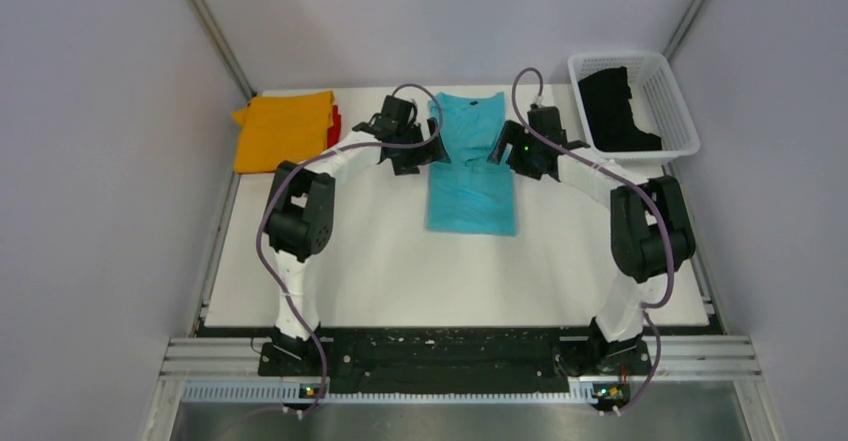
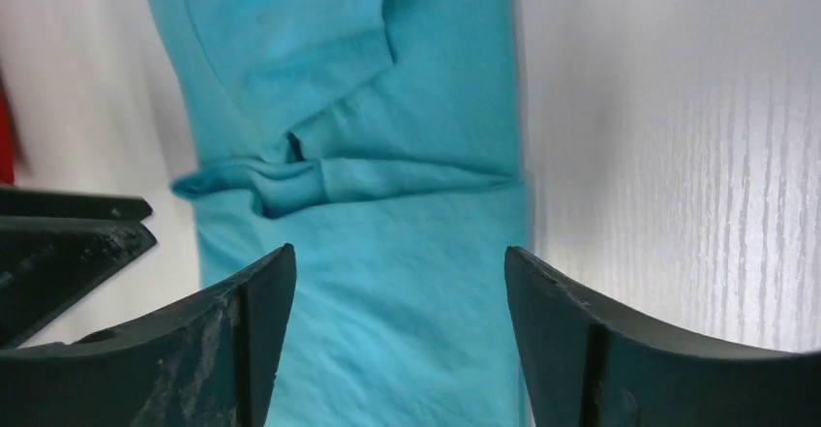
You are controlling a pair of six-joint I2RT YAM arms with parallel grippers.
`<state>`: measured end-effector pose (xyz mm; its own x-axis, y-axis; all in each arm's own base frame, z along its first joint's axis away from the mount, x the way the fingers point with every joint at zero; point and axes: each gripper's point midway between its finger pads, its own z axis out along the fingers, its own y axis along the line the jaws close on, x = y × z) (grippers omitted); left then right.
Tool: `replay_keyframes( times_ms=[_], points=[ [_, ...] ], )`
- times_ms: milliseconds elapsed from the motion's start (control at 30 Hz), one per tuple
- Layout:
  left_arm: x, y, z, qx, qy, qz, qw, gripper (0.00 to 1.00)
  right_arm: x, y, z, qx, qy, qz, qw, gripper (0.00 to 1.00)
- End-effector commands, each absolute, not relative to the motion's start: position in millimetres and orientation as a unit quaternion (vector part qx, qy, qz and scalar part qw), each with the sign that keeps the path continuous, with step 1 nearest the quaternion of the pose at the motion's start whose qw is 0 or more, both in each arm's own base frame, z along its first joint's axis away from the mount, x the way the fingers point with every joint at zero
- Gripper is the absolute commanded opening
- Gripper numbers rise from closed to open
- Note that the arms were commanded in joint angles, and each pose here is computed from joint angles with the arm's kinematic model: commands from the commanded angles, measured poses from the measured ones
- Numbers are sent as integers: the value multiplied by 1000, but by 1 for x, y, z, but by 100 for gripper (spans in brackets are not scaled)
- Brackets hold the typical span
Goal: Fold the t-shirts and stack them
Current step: Fold the folded rectangular tshirt in 1/3 of the way, then grab one side of the 2/3 rectangular tshirt with both arms
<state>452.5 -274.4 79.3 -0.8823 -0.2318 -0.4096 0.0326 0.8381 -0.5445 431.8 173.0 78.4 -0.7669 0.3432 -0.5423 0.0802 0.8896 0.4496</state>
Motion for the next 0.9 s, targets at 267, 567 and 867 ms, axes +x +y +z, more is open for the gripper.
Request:
replay_keyframes(
  times_ms=[267, 567, 867],
  points=[
    [397, -245, 130, -66, 910, -298, 279, 99, 396, 158, 113, 115, 909, 211, 340, 99],
    [345, -256, 85, -81, 917, -321, 222, 98, 324, 144, 82, 127, 922, 214, 297, 99],
    [326, -265, 51, -104, 922, -324, 182, 72, 307, 141, 71, 140, 922, 218, 286, 99]
  ],
)
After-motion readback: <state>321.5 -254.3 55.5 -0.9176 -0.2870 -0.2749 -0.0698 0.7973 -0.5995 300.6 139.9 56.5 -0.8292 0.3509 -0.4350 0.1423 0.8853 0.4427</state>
